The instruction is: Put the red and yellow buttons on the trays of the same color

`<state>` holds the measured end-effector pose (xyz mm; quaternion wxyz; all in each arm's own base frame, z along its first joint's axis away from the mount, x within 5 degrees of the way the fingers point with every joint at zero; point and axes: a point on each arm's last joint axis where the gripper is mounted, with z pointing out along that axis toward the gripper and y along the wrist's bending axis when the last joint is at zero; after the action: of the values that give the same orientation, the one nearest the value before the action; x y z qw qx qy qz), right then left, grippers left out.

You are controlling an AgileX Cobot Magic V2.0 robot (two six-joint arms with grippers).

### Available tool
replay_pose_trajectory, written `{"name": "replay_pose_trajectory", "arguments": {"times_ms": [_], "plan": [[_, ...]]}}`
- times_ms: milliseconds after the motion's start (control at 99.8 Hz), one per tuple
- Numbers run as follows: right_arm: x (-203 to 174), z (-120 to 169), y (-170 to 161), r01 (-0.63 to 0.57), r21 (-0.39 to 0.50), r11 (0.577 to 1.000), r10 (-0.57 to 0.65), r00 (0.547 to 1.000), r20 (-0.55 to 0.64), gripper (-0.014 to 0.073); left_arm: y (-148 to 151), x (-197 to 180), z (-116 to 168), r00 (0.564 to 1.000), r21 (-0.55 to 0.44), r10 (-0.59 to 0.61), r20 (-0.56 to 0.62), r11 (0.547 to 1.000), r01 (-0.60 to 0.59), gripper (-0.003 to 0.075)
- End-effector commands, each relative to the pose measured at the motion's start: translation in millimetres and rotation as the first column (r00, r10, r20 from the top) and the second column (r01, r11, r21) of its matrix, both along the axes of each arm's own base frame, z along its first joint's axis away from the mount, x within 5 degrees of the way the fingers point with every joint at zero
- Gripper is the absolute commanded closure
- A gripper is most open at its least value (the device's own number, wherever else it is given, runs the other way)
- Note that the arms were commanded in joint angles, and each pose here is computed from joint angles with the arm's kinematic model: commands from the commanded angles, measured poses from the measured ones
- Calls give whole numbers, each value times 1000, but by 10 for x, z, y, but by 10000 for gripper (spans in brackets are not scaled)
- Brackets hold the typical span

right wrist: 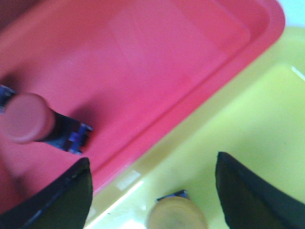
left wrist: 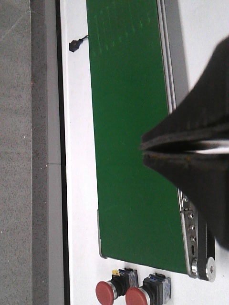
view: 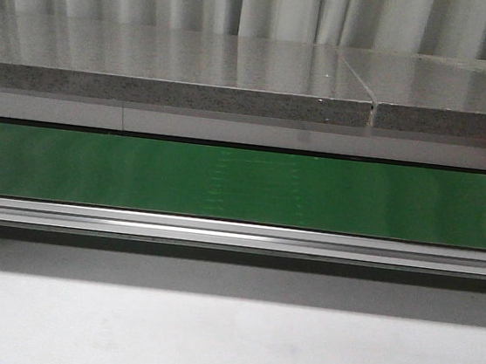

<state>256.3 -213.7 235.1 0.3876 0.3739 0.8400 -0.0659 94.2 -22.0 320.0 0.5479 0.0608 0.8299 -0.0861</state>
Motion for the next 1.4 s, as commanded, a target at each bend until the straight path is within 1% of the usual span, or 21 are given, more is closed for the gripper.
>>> {"name": "replay_pose_trajectory", "arguments": {"times_ms": [0, 150, 241, 361, 441, 541, 632, 702, 802, 1022, 1153, 1193, 1243, 1293, 1393], "plan": [[24, 433, 124, -9, -101, 995, 22, 991, 129, 52, -9, 22, 154, 995, -36, 3, 98, 999, 1, 739], [65, 739, 471, -94, -163, 982, 126, 972, 198, 52, -9, 22, 154, 995, -36, 3, 98, 999, 1, 739], [55, 956, 736, -164, -222, 961, 217, 947, 239, 52, -9, 22, 154, 995, -35, 2, 98, 999, 2, 739], [-2, 1225, 1123, -273, -324, 906, 365, 891, 271, 52, -9, 22, 154, 995, -35, 2, 98, 999, 2, 739], [-75, 1377, 1380, -343, -379, 860, 460, 842, 283, 53, -9, 22, 154, 995, -35, 2, 98, 999, 2, 739], [-193, 1497, 1631, -426, -413, 805, 556, 785, 273, 53, -9, 22, 154, 995, -35, 2, 98, 999, 2, 739], [-333, 1571, 1801, -494, -421, 760, 622, 741, 254, 53, -9, 22, 154, 995, -35, 2, 98, 999, 2, 739], [-454, 1594, 1869, -521, -429, 738, 649, 721, 241, 53, -9, 22, 154, 995, -35, 2, 98, 999, 2, 739], [-666, 1554, 1914, -520, -439, 732, 655, 715, 244, 53, -9, 22, 154, 995, -35, 2, 98, 999, 2, 739], [-1167, 1245, 2020, -559, -441, 702, 681, 708, 186, 55, -9, 22, 154, 995, -35, 2, 98, 999, 2, 739], [-1422, 1088, 2077, -564, -447, 694, 689, 700, 186, 58, -9, 22, 154, 995, -35, 2, 98, 999, 2, 739], [-1480, 1041, 2089, -562, -451, 694, 690, 699, 189, 79, -9, 22, 154, 995, -35, 2, 98, 999, 2, 739], [-1537, 994, 2100, -559, -455, 693, 690, 698, 193, 134, -9, 22, 154, 995, -35, 2, 98, 999, 2, 739], [-1584, 954, 2109, -557, -459, 692, 690, 696, 196, 216, -9, 22, 154, 995, -35, 2, 98, 999, 2, 739], [-1644, 907, 2123, -556, -463, 690, 692, 694, 198, 431, -9, 22, 154, 995, -35, 2, 98, 999, 2, 739]]}}
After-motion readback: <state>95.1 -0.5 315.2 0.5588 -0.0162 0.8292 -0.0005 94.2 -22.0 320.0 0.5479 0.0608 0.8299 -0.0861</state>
